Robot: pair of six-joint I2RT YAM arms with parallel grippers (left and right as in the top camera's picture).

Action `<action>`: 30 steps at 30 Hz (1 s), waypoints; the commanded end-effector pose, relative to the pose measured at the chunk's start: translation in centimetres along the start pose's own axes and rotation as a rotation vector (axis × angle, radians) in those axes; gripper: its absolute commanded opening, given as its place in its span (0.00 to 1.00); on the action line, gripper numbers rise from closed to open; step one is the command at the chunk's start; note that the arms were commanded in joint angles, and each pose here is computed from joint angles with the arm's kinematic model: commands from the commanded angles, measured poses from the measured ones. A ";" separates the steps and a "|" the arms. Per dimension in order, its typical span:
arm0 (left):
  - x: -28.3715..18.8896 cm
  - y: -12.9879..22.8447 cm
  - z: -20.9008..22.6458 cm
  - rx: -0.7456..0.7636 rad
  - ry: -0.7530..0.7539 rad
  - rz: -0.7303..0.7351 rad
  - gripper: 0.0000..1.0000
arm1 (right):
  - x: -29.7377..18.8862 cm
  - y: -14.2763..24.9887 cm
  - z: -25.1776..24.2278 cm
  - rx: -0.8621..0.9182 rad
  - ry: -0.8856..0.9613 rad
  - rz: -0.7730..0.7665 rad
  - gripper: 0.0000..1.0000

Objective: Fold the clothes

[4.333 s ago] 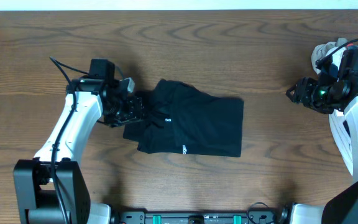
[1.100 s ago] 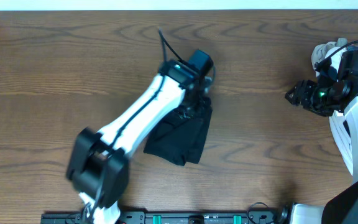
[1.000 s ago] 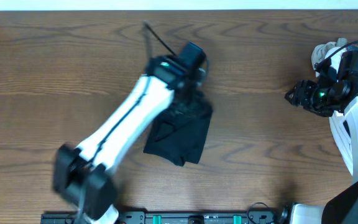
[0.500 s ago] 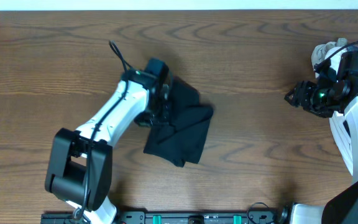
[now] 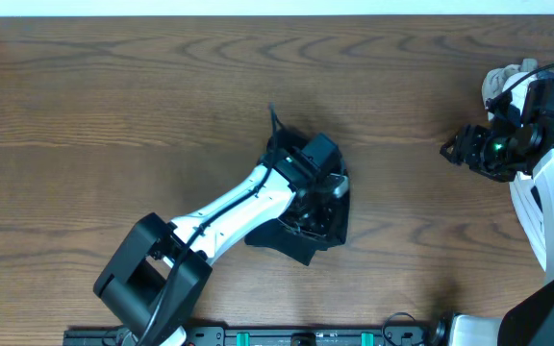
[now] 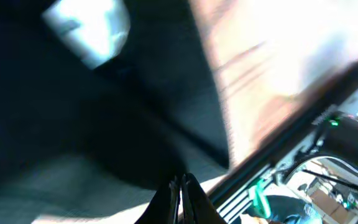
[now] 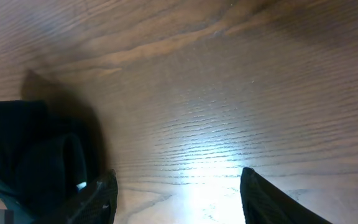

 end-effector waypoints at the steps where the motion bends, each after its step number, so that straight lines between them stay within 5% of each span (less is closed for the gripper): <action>1: -2.9 -1.5 1.6 -0.055 -0.059 -0.096 0.06 | -0.8 -0.5 0.9 -0.027 -0.044 -0.029 0.62; 10: -8.2 -5.1 8.1 -0.170 -0.139 -0.280 0.28 | -0.1 1.0 9.0 -0.307 -0.370 0.006 0.56; 18: -6.4 -6.6 10.5 -0.116 -0.192 -0.253 0.53 | 3.9 4.8 18.7 -0.640 -0.494 0.086 0.36; 30: -5.0 -7.7 15.5 -0.247 -0.251 -0.209 0.53 | 16.1 12.1 19.5 -0.585 -0.206 0.361 0.16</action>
Point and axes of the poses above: each gripper's point midway between its finger pads, its own x axis out along the fingers, its own z axis along the line the jaws close on, y = z × x, the point moved 3 cm from there along -x, back along the fingers, and after that the axes turned 11 degrees about -x, right-handed, at the moved point
